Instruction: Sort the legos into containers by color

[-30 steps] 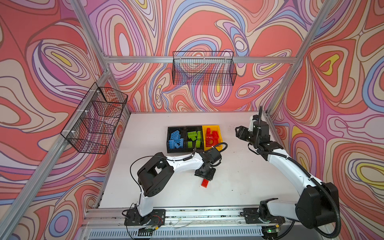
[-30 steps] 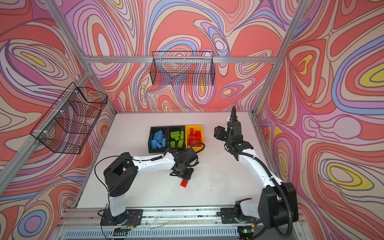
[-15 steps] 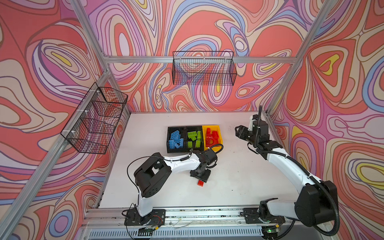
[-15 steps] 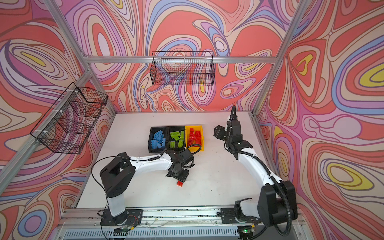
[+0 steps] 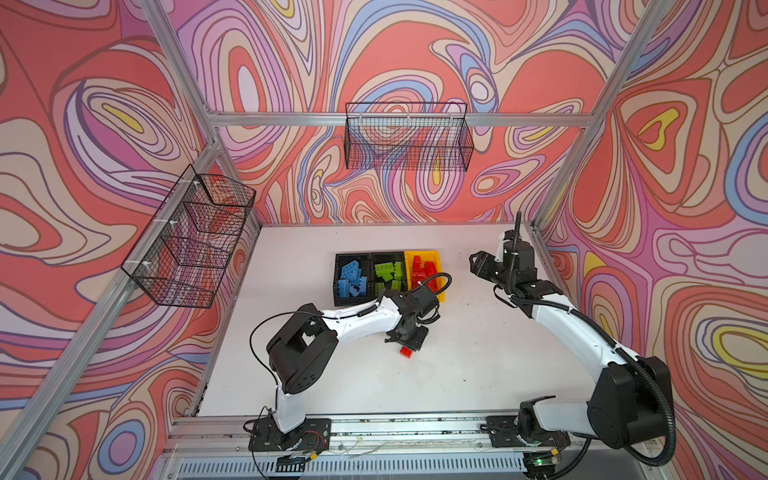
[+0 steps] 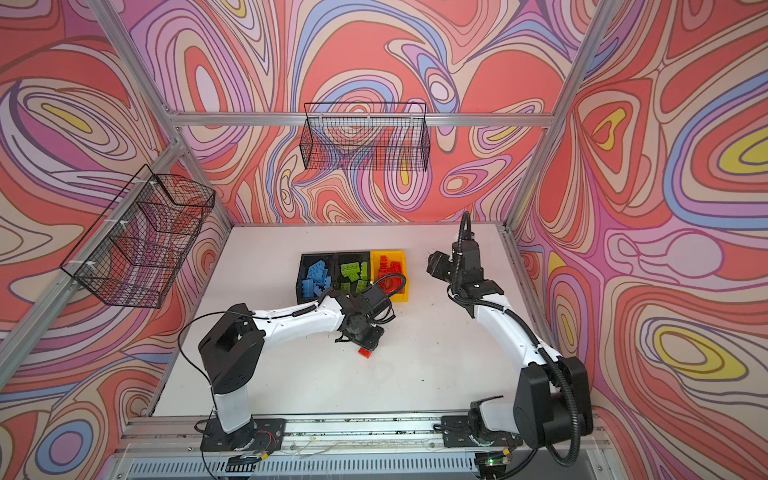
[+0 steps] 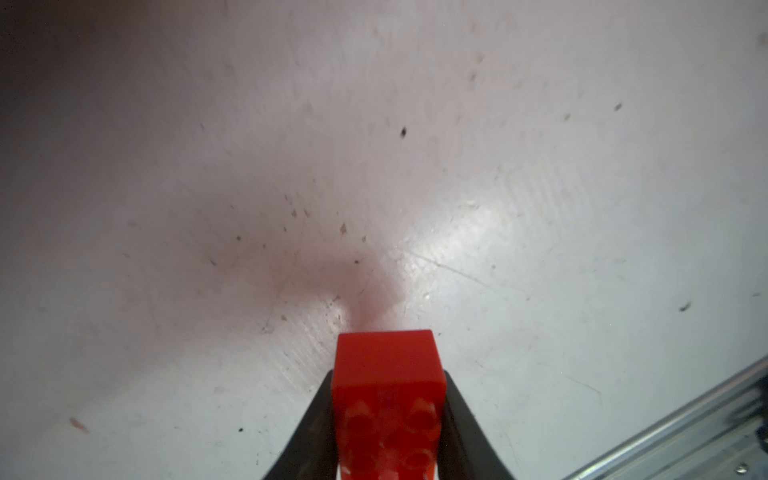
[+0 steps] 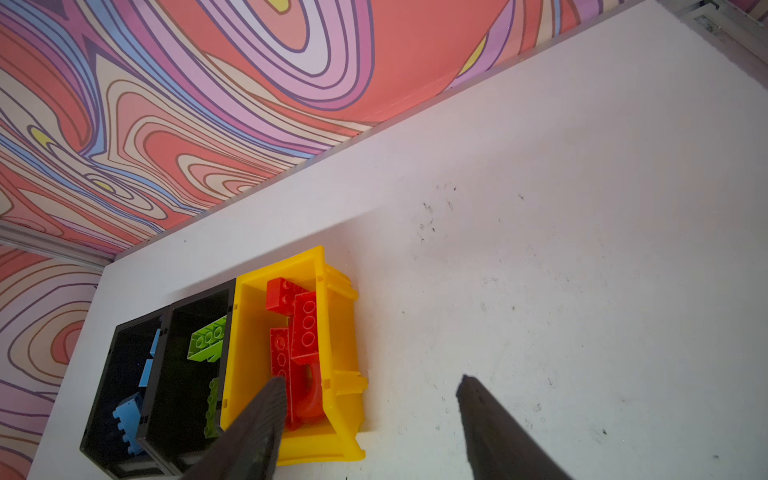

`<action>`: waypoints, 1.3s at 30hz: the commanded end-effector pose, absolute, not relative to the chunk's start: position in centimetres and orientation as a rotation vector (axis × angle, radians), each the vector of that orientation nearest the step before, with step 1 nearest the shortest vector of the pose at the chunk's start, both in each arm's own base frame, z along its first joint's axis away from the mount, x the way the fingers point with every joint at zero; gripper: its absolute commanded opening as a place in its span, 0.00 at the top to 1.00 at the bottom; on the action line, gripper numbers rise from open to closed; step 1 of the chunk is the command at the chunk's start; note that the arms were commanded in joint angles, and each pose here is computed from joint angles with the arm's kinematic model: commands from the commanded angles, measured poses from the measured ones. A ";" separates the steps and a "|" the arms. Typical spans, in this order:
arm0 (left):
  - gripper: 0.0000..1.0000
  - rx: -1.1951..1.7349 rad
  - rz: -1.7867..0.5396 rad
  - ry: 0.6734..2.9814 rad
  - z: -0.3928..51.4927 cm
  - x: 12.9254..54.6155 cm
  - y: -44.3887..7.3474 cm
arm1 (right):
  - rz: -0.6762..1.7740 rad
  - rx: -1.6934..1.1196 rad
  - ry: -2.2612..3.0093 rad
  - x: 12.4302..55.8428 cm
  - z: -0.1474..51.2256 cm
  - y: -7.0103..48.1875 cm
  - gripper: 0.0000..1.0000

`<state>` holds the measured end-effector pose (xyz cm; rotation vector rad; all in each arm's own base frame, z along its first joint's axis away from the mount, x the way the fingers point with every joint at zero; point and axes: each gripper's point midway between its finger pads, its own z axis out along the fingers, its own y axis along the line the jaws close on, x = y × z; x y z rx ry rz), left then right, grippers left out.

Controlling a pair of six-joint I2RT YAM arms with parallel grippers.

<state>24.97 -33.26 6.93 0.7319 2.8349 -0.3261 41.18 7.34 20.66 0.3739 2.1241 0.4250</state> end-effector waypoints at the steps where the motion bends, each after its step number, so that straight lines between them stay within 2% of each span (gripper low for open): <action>1: 0.72 0.730 -0.353 2.676 11.3 29.5 -33.8 | 0.394 0.398 2.147 40.8 20.0 6.7 0.30; 5: 0.72 0.703 -0.355 2.553 14.1 35.7 -34.4 | 0.394 0.399 2.159 40.6 19.6 6.8 0.30; 11: 0.65 0.627 -0.388 2.457 15.2 43.8 -36.7 | 0.400 0.402 2.149 40.6 20.1 6.8 0.30; 13: 0.58 0.599 -0.401 2.442 15.0 45.5 -37.3 | 0.393 0.405 2.153 40.4 20.2 6.6 0.30; 16: 0.40 0.576 -0.391 2.444 14.4 46.9 -37.4 | 0.358 0.410 2.154 39.8 20.6 6.1 0.30; 18: 0.29 0.563 -0.389 2.437 14.6 47.3 -37.1 | 0.320 0.418 2.148 39.4 20.9 5.5 0.30; 20: 0.23 0.556 -0.380 2.418 15.2 47.7 -36.6 | 0.291 0.426 2.142 39.1 21.1 5.0 0.30; 26: 0.22 0.449 -0.342 2.276 21.5 48.5 -32.3 | 0.234 0.448 2.176 38.6 19.5 4.3 0.30; 30: 0.16 0.289 -0.310 2.072 26.0 47.7 -25.6 | 0.166 0.429 2.150 38.7 18.8 3.4 0.29; 32: 0.12 0.188 -0.273 2.003 26.5 46.8 -21.3 | 0.146 0.413 2.097 39.1 18.9 3.1 0.28; 37: 0.00 -0.011 -0.051 1.969 24.1 43.0 -12.0 | -0.053 0.467 1.920 39.6 18.3 -0.3 0.23; 39: 0.00 -0.075 0.032 1.953 22.6 41.4 -9.0 | -0.106 0.458 1.852 39.6 17.8 -1.1 0.22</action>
